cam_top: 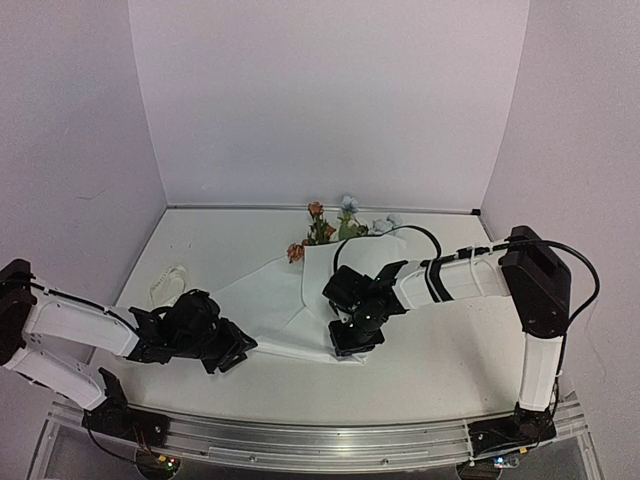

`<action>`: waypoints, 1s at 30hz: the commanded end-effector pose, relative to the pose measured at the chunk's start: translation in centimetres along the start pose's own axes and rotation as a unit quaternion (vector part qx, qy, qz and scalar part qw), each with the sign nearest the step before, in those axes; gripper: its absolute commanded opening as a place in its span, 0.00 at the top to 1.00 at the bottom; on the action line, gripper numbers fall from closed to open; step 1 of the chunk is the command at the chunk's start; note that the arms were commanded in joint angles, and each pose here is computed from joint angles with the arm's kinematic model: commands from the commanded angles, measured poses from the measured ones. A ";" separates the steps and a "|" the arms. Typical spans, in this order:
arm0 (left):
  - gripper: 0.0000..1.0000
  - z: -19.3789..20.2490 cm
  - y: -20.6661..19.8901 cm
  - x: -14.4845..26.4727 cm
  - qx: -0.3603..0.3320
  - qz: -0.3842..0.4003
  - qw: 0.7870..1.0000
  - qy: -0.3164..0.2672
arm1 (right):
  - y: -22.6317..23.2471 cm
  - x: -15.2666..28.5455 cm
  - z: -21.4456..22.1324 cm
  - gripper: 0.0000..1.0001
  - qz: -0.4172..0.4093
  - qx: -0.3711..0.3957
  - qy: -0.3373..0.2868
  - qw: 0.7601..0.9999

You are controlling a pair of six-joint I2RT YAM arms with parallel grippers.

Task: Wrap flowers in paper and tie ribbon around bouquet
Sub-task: Fold the 2/3-folded wrapping paper at the center of the board.

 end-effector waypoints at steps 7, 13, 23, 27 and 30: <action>0.57 -0.1 -1.5 -1.9 0.046 0.030 0.998 -0.007 | -1.1 -0.5 1.3 0.75 0.031 0.005 0.029 0.999; 0.68 -0.9 -0.1 -3.0 0.056 0.007 0.998 -0.034 | -1.1 -0.6 1.3 0.74 0.031 0.006 0.030 0.999; 0.99 -1.6 -2.0 -3.4 -0.039 0.011 0.997 -0.058 | -1.0 -0.4 1.4 0.56 0.029 0.014 0.028 0.999; 1.00 -1.1 -3.8 -2.8 -0.091 0.026 0.994 -0.052 | -0.5 0.1 0.8 0.33 0.031 0.024 0.018 0.999; 1.00 -0.7 -4.6 -2.4 -0.112 0.031 0.992 -0.050 | -0.1 0.1 0.5 0.25 0.041 0.035 0.022 0.998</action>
Point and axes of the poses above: each gripper's point midway between its finger pads, its own x axis back along the fingers, its own y axis along the line the jaws close on, z = x × y, the point moved 3 cm from there along x, back along the fingers, and after that the axes turned 4 degrees about x, right-handed, at the moved point
